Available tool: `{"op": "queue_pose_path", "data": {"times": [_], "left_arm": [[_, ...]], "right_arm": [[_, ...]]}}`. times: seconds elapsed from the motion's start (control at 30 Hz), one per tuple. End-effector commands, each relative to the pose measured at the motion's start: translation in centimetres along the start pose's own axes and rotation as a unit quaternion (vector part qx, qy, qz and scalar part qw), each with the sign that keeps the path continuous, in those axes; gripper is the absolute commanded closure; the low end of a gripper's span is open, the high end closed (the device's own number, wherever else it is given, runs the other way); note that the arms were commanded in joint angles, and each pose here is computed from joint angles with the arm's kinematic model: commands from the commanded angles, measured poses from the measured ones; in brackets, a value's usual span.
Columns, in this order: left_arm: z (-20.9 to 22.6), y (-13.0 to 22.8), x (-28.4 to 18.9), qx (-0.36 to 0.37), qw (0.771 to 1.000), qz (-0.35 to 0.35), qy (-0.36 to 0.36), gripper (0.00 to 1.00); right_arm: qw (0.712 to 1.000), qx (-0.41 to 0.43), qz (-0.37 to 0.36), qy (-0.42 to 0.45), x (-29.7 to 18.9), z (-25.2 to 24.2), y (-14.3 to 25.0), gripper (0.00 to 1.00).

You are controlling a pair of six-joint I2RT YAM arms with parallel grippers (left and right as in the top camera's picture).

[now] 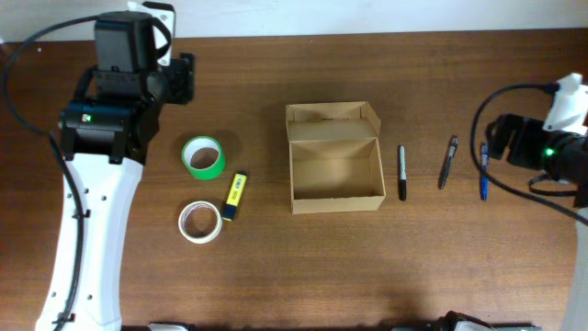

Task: Pack container
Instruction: 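Move the left gripper over the green tape roll and lower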

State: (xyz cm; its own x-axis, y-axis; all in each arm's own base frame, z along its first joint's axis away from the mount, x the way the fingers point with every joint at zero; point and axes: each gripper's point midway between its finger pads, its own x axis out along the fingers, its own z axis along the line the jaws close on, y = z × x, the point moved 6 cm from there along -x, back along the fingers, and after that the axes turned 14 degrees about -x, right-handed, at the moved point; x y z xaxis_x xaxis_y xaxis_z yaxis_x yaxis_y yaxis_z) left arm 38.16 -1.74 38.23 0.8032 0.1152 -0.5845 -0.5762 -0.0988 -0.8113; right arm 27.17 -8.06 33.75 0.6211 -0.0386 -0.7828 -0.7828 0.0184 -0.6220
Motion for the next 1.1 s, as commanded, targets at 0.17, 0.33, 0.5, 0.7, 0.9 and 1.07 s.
{"op": "queue_pose_path", "data": {"times": [0.17, 0.33, 0.5, 0.7, 0.9, 1.07], "left_arm": [[2.9, -0.6, 0.5, -0.024, 0.999, -0.004, -0.031, 0.67], [3.0, 0.0, 0.4, -0.021, 0.999, 0.012, -0.034, 0.16], [3.0, 0.0, 0.5, -0.020, 0.999, 0.012, -0.034, 0.07], [2.7, 1.3, 3.0, -0.022, 0.998, 0.055, -0.016, 0.11], [0.9, 4.6, 7.8, -0.061, 0.985, 0.150, 0.054, 0.22], [-1.2, 7.7, 10.7, -0.087, 0.961, 0.233, 0.121, 0.27]], "right_arm": [[0.999, 0.039, 0.017, 0.017, 1.0, -2.3, 0.0, 0.81], [0.998, 0.050, 0.031, 0.024, 1.1, -3.0, 0.6, 0.34], [0.996, 0.066, 0.043, 0.045, 1.2, -4.3, 1.1, 0.20], [0.984, 0.130, 0.108, 0.050, 3.8, -6.9, 3.0, 0.12], [0.974, 0.145, 0.171, 0.029, 5.7, -6.9, 4.6, 0.01], [0.975, 0.145, 0.166, 0.024, 4.7, -6.4, 4.7, 0.01]]}}
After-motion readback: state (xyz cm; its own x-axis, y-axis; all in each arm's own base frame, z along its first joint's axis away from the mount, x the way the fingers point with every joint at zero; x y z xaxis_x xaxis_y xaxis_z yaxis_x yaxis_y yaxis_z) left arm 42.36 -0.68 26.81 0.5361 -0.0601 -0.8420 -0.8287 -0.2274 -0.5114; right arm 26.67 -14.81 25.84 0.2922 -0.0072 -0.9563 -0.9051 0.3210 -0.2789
